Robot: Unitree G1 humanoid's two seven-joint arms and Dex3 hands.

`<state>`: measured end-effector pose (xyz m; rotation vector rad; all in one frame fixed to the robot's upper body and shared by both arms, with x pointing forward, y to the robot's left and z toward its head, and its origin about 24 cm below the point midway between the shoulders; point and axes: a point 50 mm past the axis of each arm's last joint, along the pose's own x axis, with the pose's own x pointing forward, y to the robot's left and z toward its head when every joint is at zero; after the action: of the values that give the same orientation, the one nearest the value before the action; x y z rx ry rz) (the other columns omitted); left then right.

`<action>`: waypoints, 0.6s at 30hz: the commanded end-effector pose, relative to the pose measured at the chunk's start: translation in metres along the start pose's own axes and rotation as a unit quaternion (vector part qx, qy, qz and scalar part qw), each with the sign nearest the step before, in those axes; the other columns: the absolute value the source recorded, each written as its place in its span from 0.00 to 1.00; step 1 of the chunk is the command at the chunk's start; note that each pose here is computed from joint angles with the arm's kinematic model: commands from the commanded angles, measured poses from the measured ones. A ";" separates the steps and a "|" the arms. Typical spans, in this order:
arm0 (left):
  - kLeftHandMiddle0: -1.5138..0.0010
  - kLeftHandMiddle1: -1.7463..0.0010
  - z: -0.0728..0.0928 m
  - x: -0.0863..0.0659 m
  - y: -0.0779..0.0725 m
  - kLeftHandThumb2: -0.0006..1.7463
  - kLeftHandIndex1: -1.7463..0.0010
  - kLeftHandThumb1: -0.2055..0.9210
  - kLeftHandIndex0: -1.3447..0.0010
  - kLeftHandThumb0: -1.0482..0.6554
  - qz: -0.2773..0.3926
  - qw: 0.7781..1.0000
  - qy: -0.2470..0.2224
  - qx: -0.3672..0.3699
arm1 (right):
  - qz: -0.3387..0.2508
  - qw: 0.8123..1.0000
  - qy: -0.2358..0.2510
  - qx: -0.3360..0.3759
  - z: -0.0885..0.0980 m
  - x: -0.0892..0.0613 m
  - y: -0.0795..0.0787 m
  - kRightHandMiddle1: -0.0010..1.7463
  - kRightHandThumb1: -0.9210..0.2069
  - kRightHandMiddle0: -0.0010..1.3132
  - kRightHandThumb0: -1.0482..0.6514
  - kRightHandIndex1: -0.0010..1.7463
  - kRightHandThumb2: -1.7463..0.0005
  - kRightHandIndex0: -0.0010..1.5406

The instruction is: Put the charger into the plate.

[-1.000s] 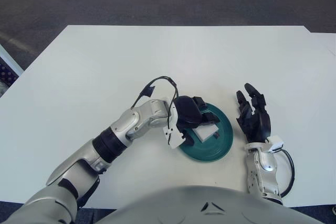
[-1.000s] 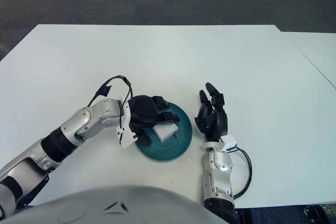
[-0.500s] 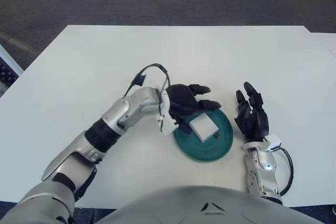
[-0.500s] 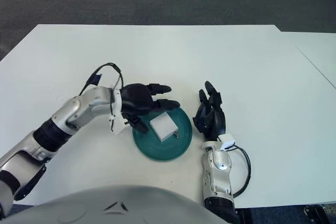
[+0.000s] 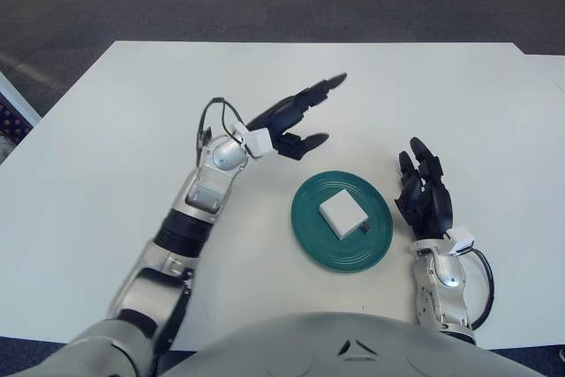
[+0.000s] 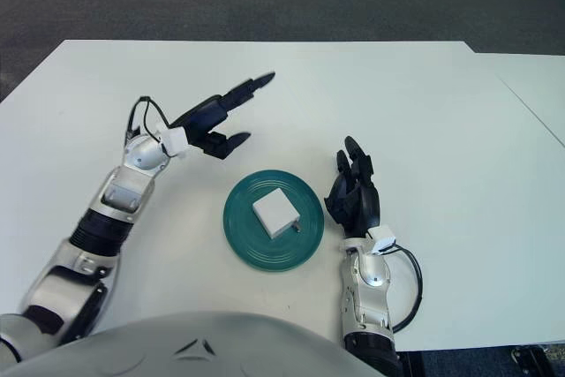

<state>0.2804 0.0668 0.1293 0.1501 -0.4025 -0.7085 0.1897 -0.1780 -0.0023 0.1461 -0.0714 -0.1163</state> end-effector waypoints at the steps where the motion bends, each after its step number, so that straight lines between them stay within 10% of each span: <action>1: 0.83 0.99 -0.029 -0.039 0.006 0.42 0.77 1.00 1.00 0.03 0.259 0.886 -0.029 -0.383 | -0.034 0.986 0.164 0.007 -0.053 -0.042 -0.008 0.29 0.00 0.00 0.10 0.02 0.51 0.12; 8: 0.88 1.00 -0.030 -0.048 -0.014 0.46 0.84 1.00 1.00 0.03 0.298 0.858 -0.018 -0.418 | -0.035 0.986 0.162 0.003 -0.052 -0.041 -0.010 0.30 0.00 0.00 0.10 0.01 0.50 0.12; 18: 1.00 1.00 -0.053 -0.077 -0.039 0.49 0.99 1.00 1.00 0.04 0.327 0.876 0.074 -0.346 | -0.039 0.988 0.153 0.000 -0.049 -0.040 -0.008 0.32 0.00 0.00 0.10 0.01 0.50 0.14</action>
<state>0.2299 0.1091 0.0468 -0.5246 0.0009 -0.1362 0.1868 -0.1794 -0.0069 0.1314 -0.0420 -0.1342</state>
